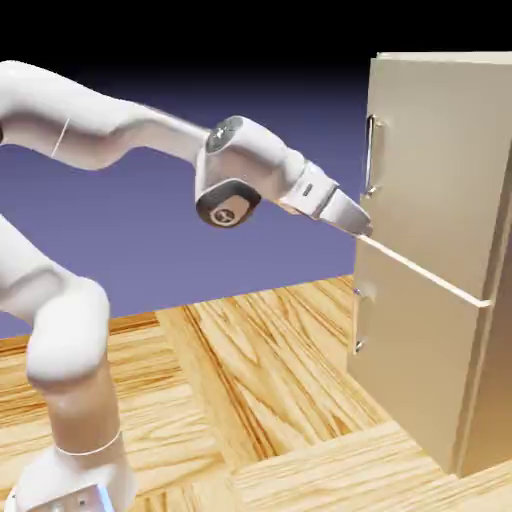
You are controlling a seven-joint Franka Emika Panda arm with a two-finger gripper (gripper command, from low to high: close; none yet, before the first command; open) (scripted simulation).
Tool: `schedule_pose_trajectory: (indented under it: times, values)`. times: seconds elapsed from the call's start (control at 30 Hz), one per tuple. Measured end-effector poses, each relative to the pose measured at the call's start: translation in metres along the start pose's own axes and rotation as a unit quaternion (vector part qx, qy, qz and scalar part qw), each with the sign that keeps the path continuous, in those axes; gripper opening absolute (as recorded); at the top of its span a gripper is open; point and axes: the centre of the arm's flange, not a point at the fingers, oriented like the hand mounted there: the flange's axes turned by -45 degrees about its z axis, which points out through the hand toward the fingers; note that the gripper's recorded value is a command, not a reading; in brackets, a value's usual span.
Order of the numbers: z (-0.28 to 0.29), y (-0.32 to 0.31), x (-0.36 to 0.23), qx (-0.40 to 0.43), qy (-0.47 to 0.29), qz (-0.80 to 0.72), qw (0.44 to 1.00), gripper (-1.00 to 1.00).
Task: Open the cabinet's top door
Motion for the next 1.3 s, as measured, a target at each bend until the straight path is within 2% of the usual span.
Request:
schedule_pose_trajectory:
  times: [0.67,1.3]
  values:
    - [-0.026,-0.013,0.028,0.002,0.125,0.01,0.992,0.0]
    - [-0.006,-0.074,0.032,-0.006,0.24,0.003,0.971,0.0]
